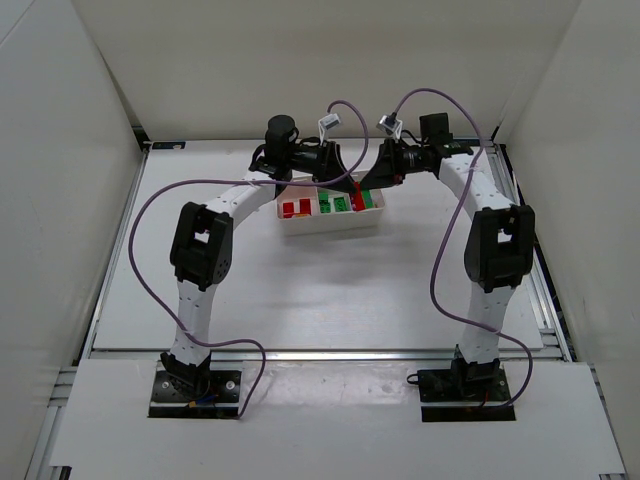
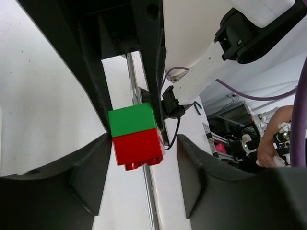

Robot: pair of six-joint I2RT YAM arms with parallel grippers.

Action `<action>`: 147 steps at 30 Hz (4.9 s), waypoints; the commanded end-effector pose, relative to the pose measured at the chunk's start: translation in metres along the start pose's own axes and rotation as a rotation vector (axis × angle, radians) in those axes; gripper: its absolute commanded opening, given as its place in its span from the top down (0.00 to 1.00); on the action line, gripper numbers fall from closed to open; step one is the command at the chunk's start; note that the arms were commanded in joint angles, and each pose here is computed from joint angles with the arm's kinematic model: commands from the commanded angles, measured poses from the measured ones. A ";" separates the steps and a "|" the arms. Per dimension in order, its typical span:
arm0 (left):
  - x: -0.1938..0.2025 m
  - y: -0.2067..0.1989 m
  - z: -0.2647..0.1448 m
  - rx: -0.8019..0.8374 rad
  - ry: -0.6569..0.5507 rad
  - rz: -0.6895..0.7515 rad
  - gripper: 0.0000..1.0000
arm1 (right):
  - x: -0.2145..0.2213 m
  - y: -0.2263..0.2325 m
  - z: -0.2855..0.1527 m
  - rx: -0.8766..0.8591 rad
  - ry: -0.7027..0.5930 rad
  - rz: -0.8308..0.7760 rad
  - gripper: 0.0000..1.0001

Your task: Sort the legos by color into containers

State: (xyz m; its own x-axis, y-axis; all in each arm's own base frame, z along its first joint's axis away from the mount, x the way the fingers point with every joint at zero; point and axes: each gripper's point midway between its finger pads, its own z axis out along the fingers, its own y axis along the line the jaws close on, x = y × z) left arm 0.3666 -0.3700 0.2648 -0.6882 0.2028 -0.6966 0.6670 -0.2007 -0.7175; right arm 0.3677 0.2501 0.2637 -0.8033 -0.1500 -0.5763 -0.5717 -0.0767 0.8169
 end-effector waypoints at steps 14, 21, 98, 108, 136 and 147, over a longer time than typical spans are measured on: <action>0.002 -0.015 0.002 -0.009 -0.012 0.032 0.79 | -0.011 0.004 -0.004 0.015 -0.010 -0.089 1.00; 0.012 -0.017 -0.015 -0.041 -0.032 0.019 0.79 | -0.022 -0.006 -0.029 0.087 -0.057 -0.123 1.00; -0.030 -0.023 -0.116 -0.274 -0.161 0.187 0.72 | -0.038 0.011 0.080 -0.171 0.132 -0.299 0.11; -0.031 -0.020 -0.110 -0.281 -0.161 0.198 0.72 | -0.035 0.007 0.088 -0.150 0.138 -0.276 0.62; 0.032 0.006 -0.157 -0.698 -0.140 0.130 0.69 | -0.058 -0.007 0.015 0.056 0.013 -0.326 1.00; 0.013 0.090 -0.188 -1.124 -0.060 0.178 0.62 | -0.051 -0.024 0.007 0.236 0.026 -0.362 1.00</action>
State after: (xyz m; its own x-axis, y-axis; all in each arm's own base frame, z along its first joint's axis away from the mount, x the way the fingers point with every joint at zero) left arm 0.4555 -0.2136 0.1959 -0.5622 0.1739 -0.8085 0.6539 0.6920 -0.3059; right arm 0.4268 0.2725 0.2544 -0.6087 -0.1708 -0.7748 -0.7905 0.0467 0.6107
